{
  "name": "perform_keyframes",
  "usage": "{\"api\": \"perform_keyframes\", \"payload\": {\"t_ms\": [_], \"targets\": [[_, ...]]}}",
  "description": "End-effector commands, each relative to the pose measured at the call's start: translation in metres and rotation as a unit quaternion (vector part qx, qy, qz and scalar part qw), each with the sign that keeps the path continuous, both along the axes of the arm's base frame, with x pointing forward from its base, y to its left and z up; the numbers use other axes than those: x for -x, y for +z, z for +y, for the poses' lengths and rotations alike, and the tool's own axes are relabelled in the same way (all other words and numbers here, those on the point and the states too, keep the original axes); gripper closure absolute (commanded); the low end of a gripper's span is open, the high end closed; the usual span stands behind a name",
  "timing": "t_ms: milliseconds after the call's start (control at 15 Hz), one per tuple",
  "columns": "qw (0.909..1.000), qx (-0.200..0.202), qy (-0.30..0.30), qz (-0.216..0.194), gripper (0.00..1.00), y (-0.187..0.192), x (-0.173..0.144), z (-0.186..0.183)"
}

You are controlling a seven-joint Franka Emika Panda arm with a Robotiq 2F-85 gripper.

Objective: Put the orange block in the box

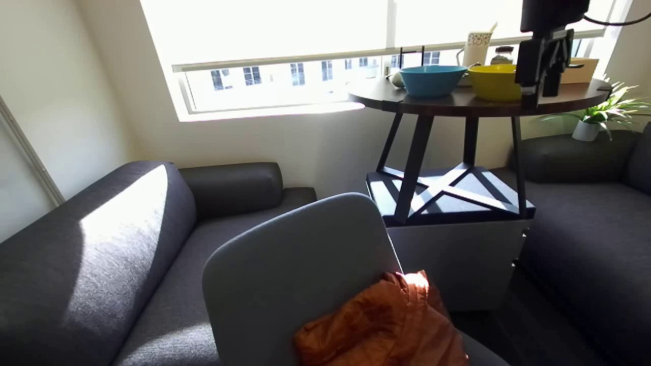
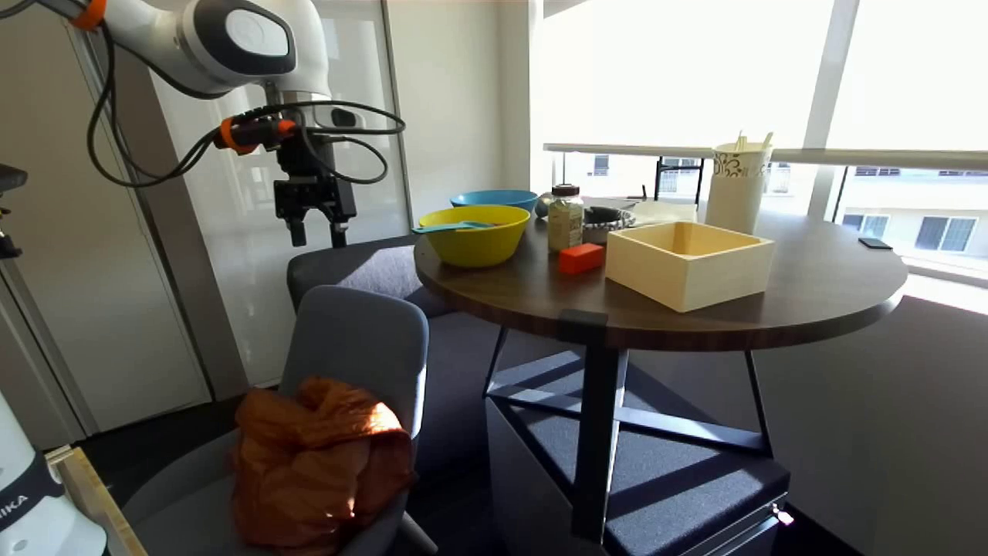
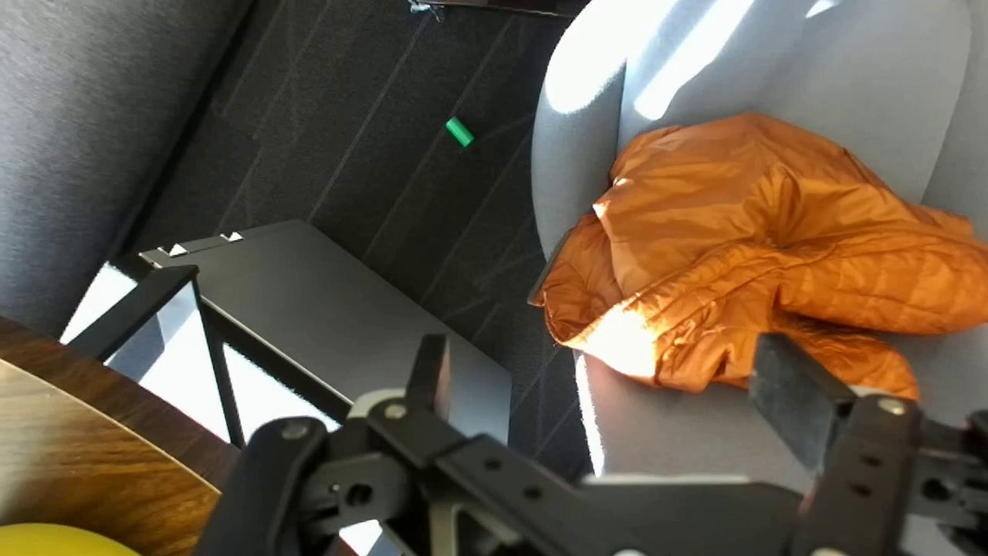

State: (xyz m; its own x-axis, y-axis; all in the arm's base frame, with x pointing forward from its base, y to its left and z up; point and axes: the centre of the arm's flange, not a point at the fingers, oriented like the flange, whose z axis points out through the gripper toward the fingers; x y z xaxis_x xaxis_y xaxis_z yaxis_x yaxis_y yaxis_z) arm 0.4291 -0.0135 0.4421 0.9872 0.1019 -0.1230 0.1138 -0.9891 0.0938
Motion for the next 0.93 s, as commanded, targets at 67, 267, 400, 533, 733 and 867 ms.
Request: {"api": "perform_keyframes", "payload": {"t_ms": [67,267,400,533,733,867], "targets": [[0.9929,-0.005,-0.109,-0.046,0.0,0.05,-0.014,-0.012],[0.9797,-0.002,-0.178,-0.092,0.0,0.102,-0.023,-0.037],[0.9665,0.008,-0.221,-0.131,0.0,0.126,-0.028,-0.061],[0.951,0.012,-0.262,-0.164,0.0,0.144,-0.032,-0.095],[0.9402,-0.015,-0.284,-0.188,0.0,0.16,-0.034,-0.158],[0.9387,-0.025,-0.28,-0.2,0.0,0.164,-0.034,-0.201]]}}
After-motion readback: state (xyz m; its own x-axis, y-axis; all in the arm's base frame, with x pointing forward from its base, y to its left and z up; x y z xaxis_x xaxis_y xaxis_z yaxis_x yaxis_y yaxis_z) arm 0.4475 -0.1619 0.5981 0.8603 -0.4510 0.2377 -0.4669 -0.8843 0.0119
